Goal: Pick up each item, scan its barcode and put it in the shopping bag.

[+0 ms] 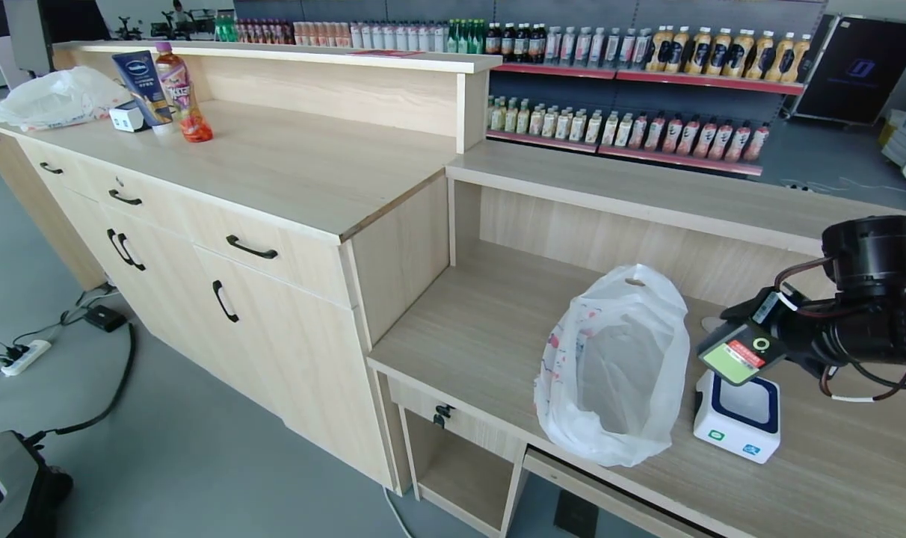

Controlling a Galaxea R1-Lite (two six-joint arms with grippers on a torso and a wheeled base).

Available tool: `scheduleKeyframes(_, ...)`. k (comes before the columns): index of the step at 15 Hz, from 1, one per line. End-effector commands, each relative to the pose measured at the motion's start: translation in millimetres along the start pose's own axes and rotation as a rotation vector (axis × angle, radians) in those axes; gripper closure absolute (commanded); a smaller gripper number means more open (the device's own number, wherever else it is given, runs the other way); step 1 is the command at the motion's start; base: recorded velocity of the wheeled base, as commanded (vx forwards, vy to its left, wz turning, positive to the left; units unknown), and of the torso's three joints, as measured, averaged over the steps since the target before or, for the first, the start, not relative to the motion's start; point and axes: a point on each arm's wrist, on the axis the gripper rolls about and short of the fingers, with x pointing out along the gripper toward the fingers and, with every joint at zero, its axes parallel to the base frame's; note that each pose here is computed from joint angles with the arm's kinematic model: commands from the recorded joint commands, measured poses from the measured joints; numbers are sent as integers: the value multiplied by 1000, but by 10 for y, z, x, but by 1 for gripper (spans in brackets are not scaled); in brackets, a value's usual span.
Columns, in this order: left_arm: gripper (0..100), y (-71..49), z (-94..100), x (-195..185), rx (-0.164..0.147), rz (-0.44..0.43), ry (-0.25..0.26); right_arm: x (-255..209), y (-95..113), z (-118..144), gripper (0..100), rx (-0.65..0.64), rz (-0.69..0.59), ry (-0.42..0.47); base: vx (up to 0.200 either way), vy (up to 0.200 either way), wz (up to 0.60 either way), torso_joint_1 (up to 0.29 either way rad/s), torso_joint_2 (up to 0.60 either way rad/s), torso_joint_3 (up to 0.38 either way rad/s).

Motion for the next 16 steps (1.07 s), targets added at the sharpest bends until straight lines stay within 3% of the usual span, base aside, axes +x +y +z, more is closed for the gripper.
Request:
scheduleKeyframes(1, 0, 0, -1, 0, 0, 1, 0, 19, -30, -39, 100, -1, -19, 23, 0, 0, 0, 0, 0, 0)
scheduleKeyframes(10, 0, 0, -1, 0, 0, 1, 0, 161, -262, -126, 100, 14, -130, 62, 0, 0, 0, 0, 0, 0)
scheduleKeyframes(16, 0, 0, -1, 0, 0, 1, 0, 396, -208, -62, 100, -21, -125, 65, 0, 0, 0, 0, 0, 0)
